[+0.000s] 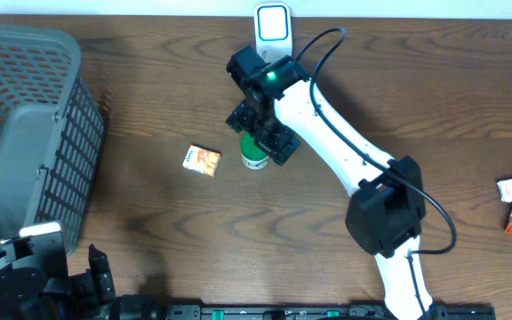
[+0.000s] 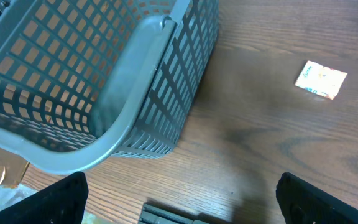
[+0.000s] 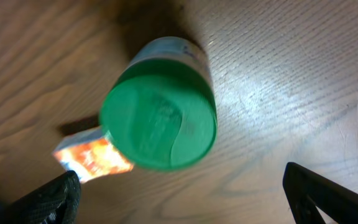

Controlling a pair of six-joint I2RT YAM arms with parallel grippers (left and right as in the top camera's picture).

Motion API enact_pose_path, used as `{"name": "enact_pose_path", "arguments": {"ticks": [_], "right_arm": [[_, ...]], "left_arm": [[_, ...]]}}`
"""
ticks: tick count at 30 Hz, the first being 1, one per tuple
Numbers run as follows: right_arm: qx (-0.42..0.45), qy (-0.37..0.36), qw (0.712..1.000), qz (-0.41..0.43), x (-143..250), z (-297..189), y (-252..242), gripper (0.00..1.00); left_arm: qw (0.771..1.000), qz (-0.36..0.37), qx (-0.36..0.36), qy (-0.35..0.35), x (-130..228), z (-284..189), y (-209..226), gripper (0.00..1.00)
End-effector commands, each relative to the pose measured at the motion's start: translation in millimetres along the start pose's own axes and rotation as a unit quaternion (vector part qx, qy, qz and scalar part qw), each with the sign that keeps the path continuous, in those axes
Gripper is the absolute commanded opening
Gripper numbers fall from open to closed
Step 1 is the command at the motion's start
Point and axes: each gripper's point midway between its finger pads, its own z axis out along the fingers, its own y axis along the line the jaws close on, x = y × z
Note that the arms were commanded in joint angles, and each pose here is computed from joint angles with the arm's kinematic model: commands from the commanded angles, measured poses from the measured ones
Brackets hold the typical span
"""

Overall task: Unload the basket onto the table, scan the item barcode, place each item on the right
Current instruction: 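Reach the right gripper down and grasp the green-capped bottle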

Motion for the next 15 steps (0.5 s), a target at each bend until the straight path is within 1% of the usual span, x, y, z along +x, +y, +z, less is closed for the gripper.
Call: {"name": "enact_pose_path", "arguments": {"ticks": [1, 7, 13, 14, 15], "right_arm": [[0.034, 0.018, 0.999, -0.012, 6, 29, -6, 0.99], [0.069, 0.027, 0.997, -0.012, 5, 65, -11, 0.99], [0.076, 0.028, 0.997, -0.017, 8, 85, -9, 0.99], [0.077, 0.027, 0.997, -0.017, 8, 86, -9, 0.97], [0.079, 0.028, 0.996, -0.017, 8, 88, -9, 0.92]], "left_arm": [[1.000, -0.008, -0.006, -0.002, -1, -1, 2, 0.97], [1.000, -0.008, -0.006, -0.002, -1, -1, 2, 0.97], [1.000, -0.008, -0.006, -0.002, -1, -1, 2, 0.97], [1.000, -0.008, -0.006, -0.002, -1, -1, 2, 0.97], [1.000, -0.008, -0.006, -0.002, -1, -1, 2, 0.97]]}}
